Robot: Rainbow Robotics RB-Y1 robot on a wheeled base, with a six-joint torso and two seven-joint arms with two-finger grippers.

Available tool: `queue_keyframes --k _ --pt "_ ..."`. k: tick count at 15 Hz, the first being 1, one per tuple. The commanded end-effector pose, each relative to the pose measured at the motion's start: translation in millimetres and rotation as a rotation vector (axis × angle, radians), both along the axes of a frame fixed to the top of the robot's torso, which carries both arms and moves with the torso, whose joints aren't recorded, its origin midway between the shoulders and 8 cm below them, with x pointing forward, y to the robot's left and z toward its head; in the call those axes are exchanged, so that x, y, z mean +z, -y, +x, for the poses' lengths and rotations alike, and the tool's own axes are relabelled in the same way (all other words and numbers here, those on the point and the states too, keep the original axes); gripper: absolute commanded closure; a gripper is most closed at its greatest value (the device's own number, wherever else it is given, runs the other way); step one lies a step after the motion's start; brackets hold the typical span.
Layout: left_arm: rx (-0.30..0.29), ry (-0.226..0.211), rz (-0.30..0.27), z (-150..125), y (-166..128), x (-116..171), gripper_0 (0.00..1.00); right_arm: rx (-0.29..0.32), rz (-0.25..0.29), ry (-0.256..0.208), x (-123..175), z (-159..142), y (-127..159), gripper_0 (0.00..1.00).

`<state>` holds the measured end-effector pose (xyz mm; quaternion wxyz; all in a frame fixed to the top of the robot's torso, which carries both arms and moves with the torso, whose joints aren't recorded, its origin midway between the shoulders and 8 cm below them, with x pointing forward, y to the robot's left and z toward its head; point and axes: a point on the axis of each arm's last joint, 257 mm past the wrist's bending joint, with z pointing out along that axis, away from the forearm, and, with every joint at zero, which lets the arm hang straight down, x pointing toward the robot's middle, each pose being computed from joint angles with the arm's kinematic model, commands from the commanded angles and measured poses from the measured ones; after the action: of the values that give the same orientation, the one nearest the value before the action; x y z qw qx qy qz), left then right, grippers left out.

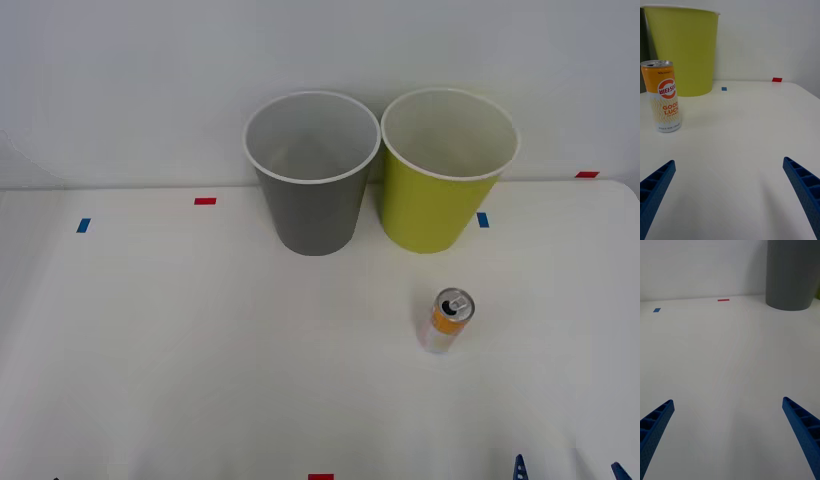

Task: Put cans in the gray bin and PET bottles in the light green bin.

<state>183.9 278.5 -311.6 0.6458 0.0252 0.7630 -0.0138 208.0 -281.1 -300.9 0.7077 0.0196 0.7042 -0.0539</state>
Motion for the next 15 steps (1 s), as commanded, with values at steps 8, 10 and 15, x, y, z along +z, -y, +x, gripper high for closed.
queue_keyframes --k 8,10,15 --pt "0.000 0.000 0.000 0.0 0.0 0.0 0.00 0.000 0.000 0.000 0.0 0.0 0.0 0.00" --pt "0.000 0.000 0.000 0.0 0.0 0.0 0.00 0.000 0.000 0.000 0.0 0.0 0.0 0.00" --pt "0.000 0.000 0.000 0.0 0.0 0.0 0.00 0.000 0.000 0.000 0.0 0.0 0.0 0.00"
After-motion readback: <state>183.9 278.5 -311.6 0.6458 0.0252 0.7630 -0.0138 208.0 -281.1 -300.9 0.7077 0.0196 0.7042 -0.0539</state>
